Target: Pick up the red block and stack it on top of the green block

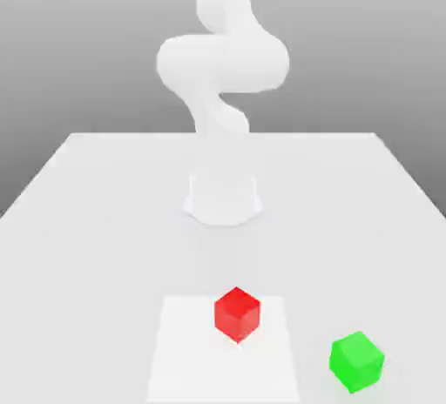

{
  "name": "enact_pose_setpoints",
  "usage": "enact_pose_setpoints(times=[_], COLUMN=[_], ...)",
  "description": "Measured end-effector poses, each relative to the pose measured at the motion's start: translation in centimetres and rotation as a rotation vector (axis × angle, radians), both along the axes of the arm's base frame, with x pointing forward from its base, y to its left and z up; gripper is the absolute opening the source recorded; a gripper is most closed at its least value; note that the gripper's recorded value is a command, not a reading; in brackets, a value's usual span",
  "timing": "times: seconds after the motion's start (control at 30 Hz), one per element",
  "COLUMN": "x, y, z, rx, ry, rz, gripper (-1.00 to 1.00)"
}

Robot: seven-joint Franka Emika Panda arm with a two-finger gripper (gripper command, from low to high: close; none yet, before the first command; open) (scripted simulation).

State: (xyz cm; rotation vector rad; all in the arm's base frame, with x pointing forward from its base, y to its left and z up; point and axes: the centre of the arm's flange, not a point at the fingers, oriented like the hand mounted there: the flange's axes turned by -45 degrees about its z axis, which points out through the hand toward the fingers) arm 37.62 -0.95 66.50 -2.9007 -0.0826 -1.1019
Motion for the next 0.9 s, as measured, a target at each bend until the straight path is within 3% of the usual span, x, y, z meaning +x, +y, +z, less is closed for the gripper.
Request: enact_pose_setpoints(times=[0.2,0.37,0.77,0.9], x=[5.2,6.6,0.8,-0.2], y=[0.0,1.5,3.3,3.1], z=[-12.5,-23.1,-43.5,-45.8], rx=[-0.02,-0.067,-0.286,-0.327], ry=[0.18,0.324,0.63,0.659], rz=[0.182,0.329,0.665,0.71], gripper=[0.0,0.0,0.0,0.0])
